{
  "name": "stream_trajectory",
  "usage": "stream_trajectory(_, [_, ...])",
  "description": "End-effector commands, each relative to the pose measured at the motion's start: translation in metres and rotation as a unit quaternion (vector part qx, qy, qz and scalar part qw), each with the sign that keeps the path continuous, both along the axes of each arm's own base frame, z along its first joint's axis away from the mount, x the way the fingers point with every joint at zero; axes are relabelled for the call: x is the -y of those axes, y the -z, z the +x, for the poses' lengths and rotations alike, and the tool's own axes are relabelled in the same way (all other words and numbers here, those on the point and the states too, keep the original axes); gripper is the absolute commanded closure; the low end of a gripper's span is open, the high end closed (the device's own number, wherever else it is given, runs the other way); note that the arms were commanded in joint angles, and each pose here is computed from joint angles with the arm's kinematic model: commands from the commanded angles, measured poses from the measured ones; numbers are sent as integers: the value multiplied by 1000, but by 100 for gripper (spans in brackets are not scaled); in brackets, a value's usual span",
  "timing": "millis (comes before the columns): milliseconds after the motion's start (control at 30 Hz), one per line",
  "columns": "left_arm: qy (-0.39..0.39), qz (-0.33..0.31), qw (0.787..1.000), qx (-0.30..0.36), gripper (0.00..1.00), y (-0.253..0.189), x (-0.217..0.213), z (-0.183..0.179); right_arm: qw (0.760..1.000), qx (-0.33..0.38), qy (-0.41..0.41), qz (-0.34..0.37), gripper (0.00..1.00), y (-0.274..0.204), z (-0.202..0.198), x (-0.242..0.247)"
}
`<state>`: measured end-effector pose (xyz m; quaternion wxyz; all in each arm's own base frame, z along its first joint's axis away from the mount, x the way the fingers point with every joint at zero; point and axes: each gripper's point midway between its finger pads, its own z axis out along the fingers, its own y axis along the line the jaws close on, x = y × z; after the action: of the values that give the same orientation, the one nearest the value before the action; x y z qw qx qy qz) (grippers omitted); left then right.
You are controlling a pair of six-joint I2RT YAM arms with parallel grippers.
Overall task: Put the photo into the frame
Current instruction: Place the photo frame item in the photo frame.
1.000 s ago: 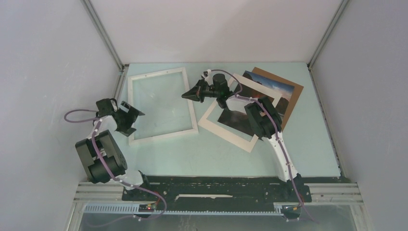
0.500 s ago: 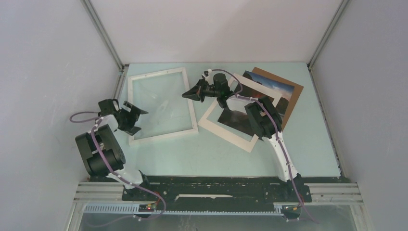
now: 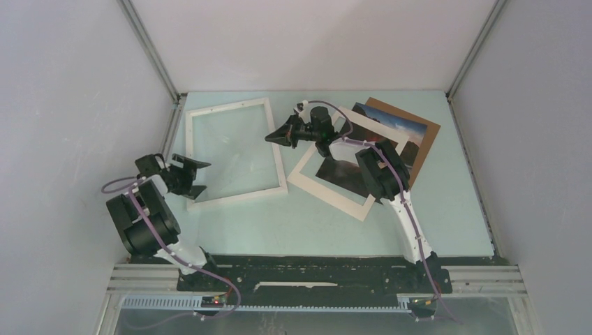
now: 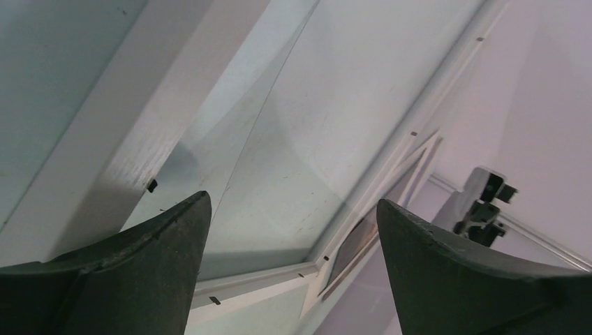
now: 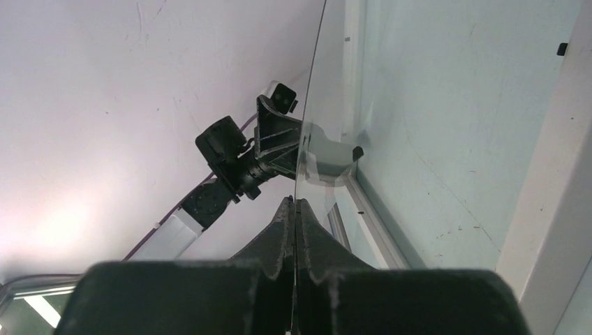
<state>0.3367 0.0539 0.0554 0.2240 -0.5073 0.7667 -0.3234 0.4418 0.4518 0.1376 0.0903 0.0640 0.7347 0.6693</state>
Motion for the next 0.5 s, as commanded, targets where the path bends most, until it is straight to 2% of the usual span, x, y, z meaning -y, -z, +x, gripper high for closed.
stream_trajectory(0, [-10,-27,998,58,11,-26,-10,4,999,40,0,23,100,-35,0,-1])
stream_trajectory(133, [-25,-32,997,70,16,-30,-16,-3,999,40,-2,23,100,-35,-1,-2])
stream_trajectory(300, [-33,-47,993,107,30,-42,-15,3,999,39,-6,20,100,-32,-2,-3])
stream_trajectory(367, [-35,-44,992,113,32,-45,-15,3,999,37,-6,20,100,-31,-3,-3])
stream_trajectory(400, [-42,-29,994,99,24,-41,-19,0,999,37,-6,20,100,-31,-3,-3])
stream_trajectory(467, [-41,43,997,57,8,-31,-32,-11,999,39,-7,21,100,-32,-2,-2])
